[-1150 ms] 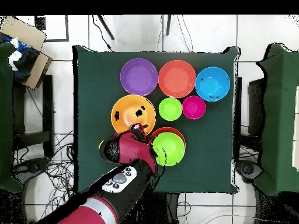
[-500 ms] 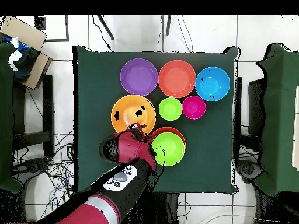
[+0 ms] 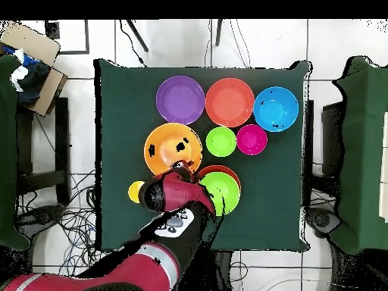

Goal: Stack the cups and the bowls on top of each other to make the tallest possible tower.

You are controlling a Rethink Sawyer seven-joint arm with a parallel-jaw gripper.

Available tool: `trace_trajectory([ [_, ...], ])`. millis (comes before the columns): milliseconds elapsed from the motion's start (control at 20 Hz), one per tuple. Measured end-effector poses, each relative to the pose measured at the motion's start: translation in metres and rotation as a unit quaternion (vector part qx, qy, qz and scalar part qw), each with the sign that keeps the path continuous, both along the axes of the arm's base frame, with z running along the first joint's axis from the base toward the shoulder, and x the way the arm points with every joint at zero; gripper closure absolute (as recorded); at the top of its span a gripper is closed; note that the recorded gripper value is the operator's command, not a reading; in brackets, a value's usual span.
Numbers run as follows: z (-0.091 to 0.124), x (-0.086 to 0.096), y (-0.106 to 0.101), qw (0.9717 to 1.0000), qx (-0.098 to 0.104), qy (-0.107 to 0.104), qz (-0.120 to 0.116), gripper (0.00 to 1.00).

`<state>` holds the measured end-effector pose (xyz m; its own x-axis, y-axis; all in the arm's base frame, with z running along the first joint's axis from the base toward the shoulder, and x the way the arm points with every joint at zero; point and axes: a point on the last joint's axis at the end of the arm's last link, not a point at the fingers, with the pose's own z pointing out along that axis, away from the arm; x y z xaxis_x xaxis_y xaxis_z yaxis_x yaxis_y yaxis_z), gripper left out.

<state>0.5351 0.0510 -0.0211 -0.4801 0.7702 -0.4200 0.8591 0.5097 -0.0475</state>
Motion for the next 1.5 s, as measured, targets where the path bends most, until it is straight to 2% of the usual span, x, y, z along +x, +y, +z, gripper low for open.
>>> trace_trajectory([
  [200,-0.003,0.0,-0.007,0.9999,0.002,-0.004,0.01,0.0],
  [400,-0.002,0.0,-0.004,0.9998,0.004,-0.005,0.017,0.0],
  [1500,0.0,0.002,0.007,0.9996,0.008,-0.008,0.026,0.0],
])
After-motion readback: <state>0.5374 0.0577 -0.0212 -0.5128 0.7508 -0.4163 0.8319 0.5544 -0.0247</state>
